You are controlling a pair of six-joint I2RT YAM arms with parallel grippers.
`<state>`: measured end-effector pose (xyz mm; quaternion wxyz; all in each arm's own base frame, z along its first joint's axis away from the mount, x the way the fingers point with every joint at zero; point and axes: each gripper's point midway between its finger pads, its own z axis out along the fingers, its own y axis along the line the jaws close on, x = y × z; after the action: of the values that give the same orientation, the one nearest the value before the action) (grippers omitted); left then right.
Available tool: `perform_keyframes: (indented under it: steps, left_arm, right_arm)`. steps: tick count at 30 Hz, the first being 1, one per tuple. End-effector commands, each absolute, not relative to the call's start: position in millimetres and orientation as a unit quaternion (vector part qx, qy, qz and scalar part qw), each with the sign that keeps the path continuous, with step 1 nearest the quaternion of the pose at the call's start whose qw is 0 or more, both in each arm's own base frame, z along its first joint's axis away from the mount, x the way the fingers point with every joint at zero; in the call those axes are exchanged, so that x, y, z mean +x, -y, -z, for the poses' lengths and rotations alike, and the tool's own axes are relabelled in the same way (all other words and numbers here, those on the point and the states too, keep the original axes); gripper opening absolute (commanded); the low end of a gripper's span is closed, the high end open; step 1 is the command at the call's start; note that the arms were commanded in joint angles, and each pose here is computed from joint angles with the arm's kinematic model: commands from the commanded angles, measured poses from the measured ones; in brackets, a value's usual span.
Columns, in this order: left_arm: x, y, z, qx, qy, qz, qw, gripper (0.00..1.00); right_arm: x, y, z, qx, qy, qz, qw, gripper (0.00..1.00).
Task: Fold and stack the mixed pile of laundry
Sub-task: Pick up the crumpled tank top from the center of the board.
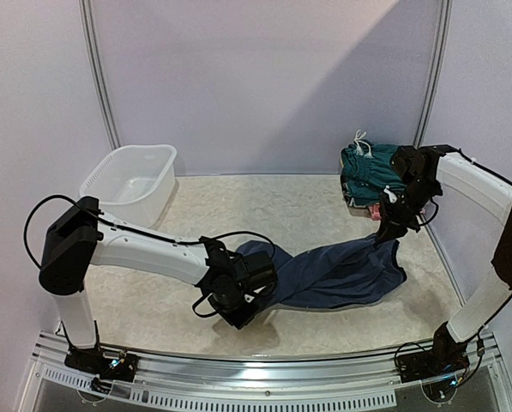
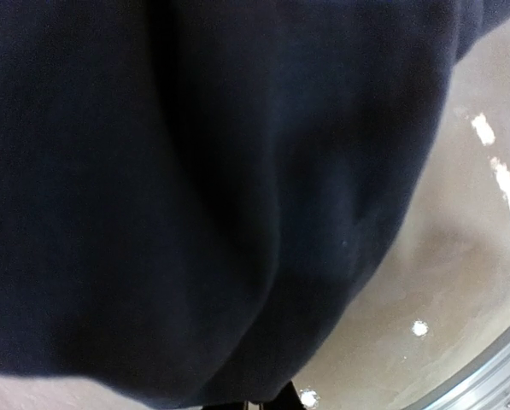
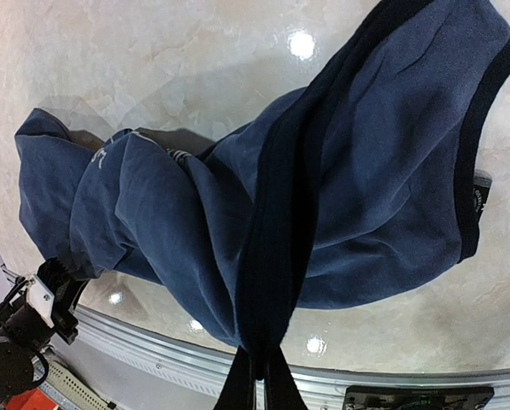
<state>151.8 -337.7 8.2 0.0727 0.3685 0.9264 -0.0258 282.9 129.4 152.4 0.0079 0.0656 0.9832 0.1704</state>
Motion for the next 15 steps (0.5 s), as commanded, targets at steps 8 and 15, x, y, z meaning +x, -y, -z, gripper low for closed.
perform_keyframes:
  steps: [8, 15]
  left_arm:
    - [167.1, 324.6, -64.5, 0.350, -0.928, -0.010, 0.126, 0.00]
    - [196.4, 306.3, -153.0, 0.314, -0.929, -0.014, 0.197, 0.00]
  right_arm:
    - [296.2, -137.0, -182.7, 0.040, -0.980, -0.192, 0.037, 0.00]
    - [310.0, -142.1, -235.2, 0.016, -0.973, -0.212, 0.094, 0.00]
